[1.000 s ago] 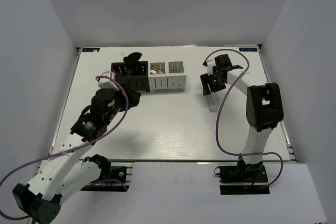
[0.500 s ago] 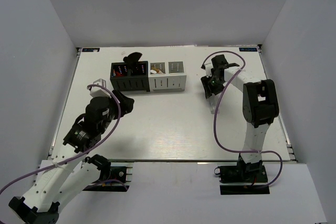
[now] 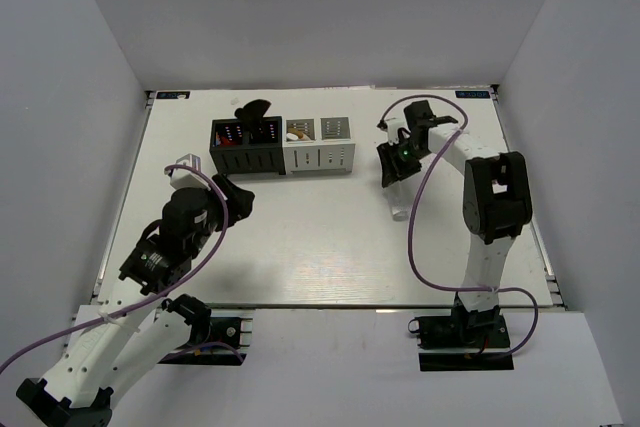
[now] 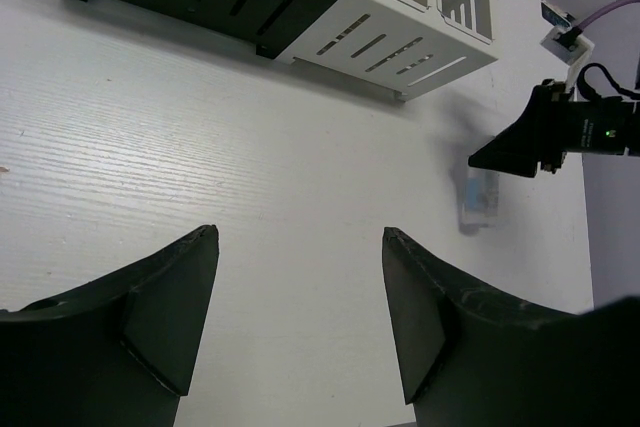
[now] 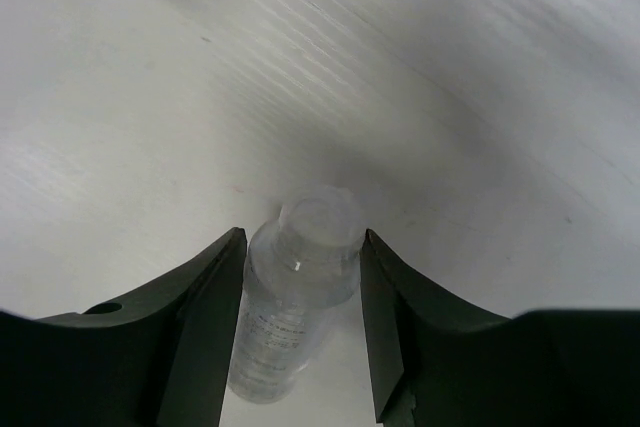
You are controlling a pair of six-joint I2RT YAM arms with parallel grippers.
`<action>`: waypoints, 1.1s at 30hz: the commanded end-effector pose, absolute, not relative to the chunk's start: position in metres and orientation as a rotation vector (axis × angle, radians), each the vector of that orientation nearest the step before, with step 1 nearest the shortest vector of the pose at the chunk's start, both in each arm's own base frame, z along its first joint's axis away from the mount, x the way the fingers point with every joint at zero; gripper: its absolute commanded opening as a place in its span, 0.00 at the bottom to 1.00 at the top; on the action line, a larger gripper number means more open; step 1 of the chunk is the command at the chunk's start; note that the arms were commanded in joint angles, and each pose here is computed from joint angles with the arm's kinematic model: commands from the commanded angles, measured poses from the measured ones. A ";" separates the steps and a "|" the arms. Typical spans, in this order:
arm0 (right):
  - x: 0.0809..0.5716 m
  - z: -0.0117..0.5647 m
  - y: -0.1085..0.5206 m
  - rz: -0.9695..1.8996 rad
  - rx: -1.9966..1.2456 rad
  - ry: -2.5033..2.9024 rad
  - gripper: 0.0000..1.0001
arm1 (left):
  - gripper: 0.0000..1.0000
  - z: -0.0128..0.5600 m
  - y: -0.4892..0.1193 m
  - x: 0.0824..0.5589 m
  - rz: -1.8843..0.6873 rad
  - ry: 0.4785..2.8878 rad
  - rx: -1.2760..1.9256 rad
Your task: Organize the makeup
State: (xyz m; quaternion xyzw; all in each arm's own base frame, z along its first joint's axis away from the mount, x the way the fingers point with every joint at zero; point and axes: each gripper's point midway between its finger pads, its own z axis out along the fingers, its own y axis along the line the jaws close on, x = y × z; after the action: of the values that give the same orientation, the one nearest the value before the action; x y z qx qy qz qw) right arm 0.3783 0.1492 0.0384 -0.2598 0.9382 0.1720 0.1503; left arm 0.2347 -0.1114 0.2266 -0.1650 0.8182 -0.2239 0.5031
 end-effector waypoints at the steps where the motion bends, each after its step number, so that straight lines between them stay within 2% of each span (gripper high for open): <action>1: 0.397 0.111 0.179 0.659 -0.847 2.425 0.00 | 0.76 0.225 -0.109 0.234 -0.533 1.972 -0.409; 12: 0.450 0.265 0.231 0.735 -0.915 1.954 0.00 | 0.76 0.230 -0.109 0.236 -0.537 1.957 -0.407; 18: 0.458 0.315 0.269 0.778 -0.941 1.783 0.00 | 0.76 0.233 -0.109 0.236 -0.538 1.951 -0.406; 25: 0.482 0.308 0.302 0.730 -0.908 1.713 0.00 | 0.76 0.235 -0.109 0.237 -0.538 1.945 -0.408; 33: 0.504 0.242 0.307 0.628 -0.904 1.811 0.00 | 0.76 0.231 -0.106 0.232 -0.538 1.949 -0.424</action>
State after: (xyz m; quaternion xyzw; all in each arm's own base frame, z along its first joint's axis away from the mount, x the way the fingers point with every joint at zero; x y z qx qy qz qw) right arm 0.4856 0.3095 0.2319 -0.3770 0.7595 0.2829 0.4484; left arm 0.2341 -0.1095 0.2289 -0.1688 0.8144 -0.2246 0.5078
